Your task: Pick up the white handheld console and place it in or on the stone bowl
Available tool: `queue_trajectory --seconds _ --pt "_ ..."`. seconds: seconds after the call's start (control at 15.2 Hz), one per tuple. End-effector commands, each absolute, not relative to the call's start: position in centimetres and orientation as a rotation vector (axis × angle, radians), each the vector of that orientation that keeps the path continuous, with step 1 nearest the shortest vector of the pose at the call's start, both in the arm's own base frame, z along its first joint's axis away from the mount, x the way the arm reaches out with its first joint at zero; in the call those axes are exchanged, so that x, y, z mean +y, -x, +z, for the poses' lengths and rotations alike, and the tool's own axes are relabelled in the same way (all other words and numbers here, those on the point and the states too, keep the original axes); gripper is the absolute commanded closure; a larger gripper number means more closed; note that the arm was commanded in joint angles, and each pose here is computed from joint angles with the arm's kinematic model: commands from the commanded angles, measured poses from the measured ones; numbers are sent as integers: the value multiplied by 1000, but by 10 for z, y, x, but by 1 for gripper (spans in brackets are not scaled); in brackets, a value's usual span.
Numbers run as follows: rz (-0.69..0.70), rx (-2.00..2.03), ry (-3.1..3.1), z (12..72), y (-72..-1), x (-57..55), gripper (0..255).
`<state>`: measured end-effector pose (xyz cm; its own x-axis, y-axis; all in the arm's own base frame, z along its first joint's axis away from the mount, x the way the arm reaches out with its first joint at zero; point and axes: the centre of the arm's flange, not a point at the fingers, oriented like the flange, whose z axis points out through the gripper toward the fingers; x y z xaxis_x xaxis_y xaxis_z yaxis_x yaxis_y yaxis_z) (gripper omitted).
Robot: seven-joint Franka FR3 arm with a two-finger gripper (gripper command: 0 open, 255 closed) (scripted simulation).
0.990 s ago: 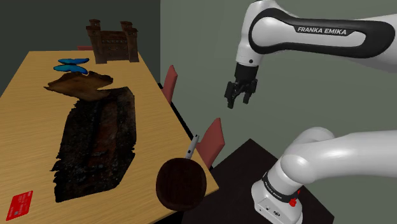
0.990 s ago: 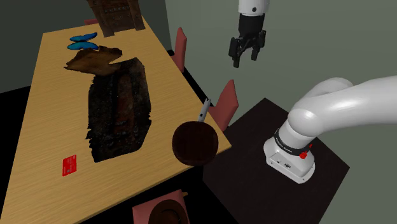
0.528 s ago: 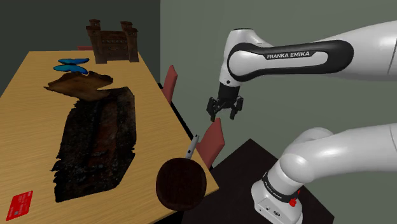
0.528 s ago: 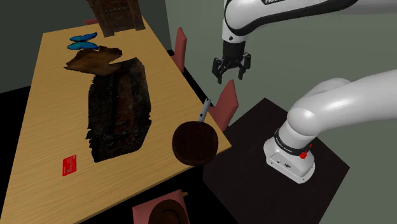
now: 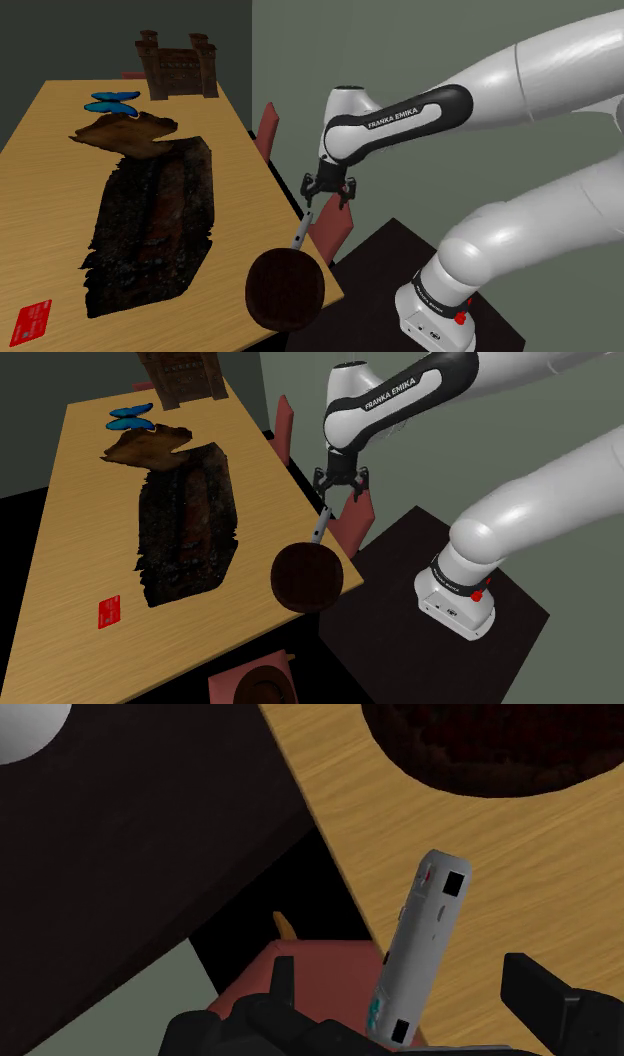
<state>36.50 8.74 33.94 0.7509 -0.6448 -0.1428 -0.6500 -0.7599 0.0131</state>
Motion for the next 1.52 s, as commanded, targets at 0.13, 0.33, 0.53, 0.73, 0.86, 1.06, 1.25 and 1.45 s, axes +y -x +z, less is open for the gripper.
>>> queue_trajectory --seconds 0.13,0.33,0.53,0.73,0.86,1.06,1.25,1.45 --pt "196 1311 2812 293 -387 101 0" --pt "183 1479 2734 258 -404 105 0" --pt "178 1542 2702 239 -411 107 0" --pt "178 1542 2702 224 -409 108 0" --pt "178 1542 2702 213 -408 109 0" --pt "178 1542 2702 205 -408 109 0" --pt "178 1542 2702 205 -408 109 0" --pt "178 1542 2702 205 -408 109 0"
